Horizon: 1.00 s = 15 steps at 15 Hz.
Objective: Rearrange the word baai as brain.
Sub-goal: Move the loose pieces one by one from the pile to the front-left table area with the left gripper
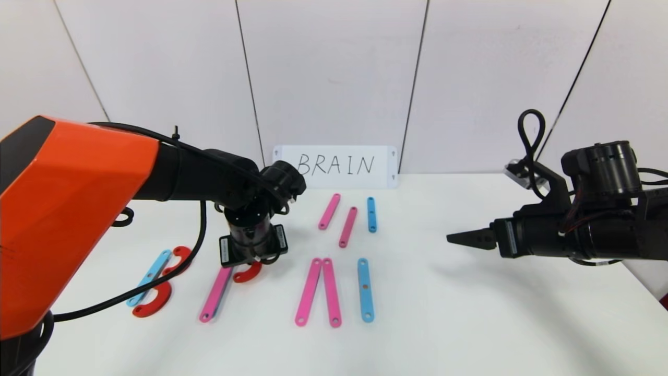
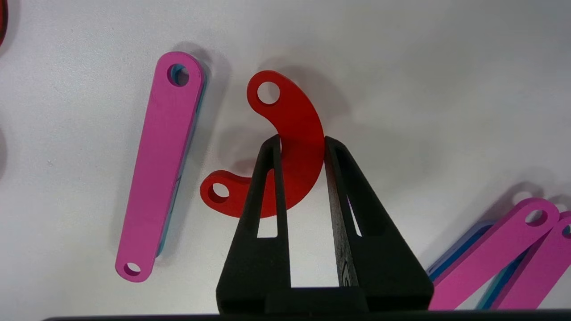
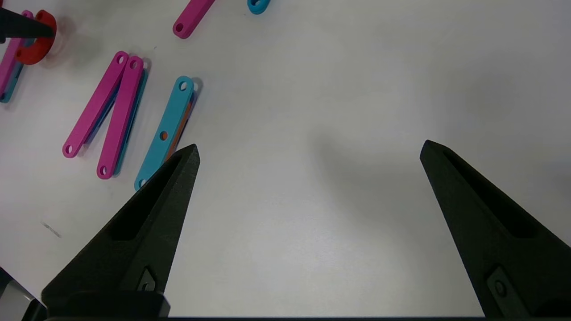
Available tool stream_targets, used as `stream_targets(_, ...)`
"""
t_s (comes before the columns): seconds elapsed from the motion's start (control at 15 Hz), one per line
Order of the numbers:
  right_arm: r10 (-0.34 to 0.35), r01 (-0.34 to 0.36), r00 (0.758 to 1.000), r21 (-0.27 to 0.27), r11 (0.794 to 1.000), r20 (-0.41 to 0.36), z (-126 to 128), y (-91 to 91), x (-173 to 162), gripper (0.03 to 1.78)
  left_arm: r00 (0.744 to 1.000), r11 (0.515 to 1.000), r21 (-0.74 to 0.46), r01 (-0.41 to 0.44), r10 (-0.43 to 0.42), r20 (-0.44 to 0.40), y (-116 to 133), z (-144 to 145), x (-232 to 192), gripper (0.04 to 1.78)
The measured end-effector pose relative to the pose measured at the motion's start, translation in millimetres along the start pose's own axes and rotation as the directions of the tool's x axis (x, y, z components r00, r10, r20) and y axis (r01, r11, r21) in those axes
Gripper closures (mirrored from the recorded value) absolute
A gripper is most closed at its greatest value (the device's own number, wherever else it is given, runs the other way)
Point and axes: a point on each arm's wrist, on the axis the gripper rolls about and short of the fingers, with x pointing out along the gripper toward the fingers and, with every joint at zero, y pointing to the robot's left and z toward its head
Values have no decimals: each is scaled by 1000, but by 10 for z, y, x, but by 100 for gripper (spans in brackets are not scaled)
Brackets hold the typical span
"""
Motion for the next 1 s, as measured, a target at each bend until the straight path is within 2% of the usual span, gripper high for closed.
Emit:
stream_targets(0.67, 0, 0, 1000, 1, 1000, -3, -6, -5, 10, 8, 1000, 1000, 13, -16, 16, -2, 9, 24, 64, 149)
stream_targets(0.87, 1, -1, 1000, 0, 1000, -3, -7, -1, 12, 8, 1000, 1000, 11, -13, 13, 3, -4, 40, 68, 127)
stream_targets(1.0, 2, -2, 1000, 0, 1000, -5, -11, 2, 14, 8, 1000, 1000, 6, -8, 8, 9, -10, 66, 64, 98)
